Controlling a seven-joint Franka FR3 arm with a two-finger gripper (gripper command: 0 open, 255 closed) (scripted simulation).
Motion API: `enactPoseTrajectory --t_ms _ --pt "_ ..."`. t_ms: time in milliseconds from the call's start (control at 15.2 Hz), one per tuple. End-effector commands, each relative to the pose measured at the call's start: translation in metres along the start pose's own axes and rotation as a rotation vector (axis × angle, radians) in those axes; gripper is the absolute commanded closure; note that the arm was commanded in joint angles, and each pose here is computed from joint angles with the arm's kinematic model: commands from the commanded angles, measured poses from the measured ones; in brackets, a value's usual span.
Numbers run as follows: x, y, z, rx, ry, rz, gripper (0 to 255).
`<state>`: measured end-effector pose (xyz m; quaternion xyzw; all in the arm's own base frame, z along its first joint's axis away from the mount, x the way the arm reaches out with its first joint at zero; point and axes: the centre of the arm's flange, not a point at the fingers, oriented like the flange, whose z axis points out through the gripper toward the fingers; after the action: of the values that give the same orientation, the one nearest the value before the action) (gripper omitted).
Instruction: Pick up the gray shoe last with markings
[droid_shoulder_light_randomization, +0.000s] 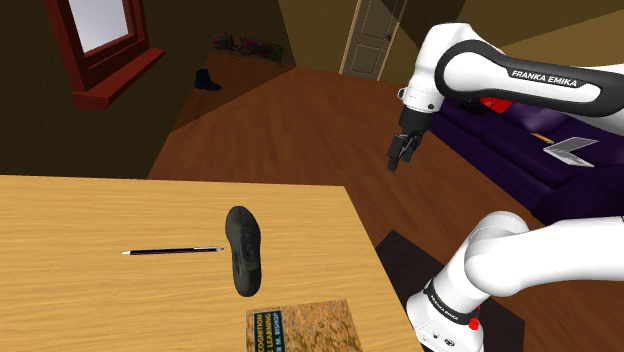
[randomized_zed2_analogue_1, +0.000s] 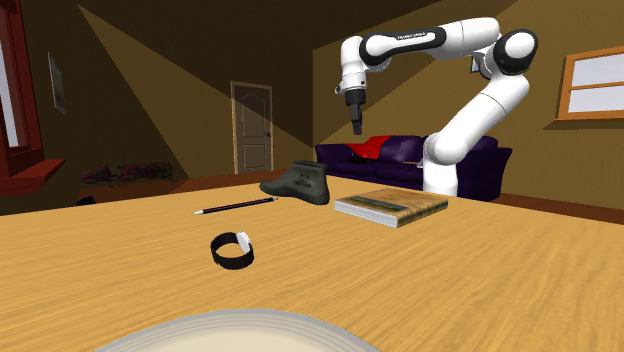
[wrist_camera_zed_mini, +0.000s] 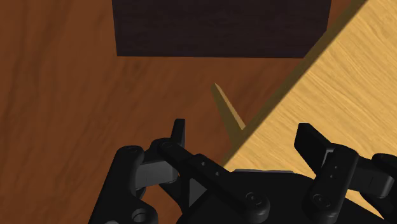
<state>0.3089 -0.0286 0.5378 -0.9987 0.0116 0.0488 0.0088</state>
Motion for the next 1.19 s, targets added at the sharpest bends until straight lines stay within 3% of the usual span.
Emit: enactPoseTrajectory --t_ms 0,1122 --pt "0.0 0.0 0.0 0.0 0.0 0.0 0" --pt "0.023 -0.223 0.022 -0.006 0.005 0.232 0"
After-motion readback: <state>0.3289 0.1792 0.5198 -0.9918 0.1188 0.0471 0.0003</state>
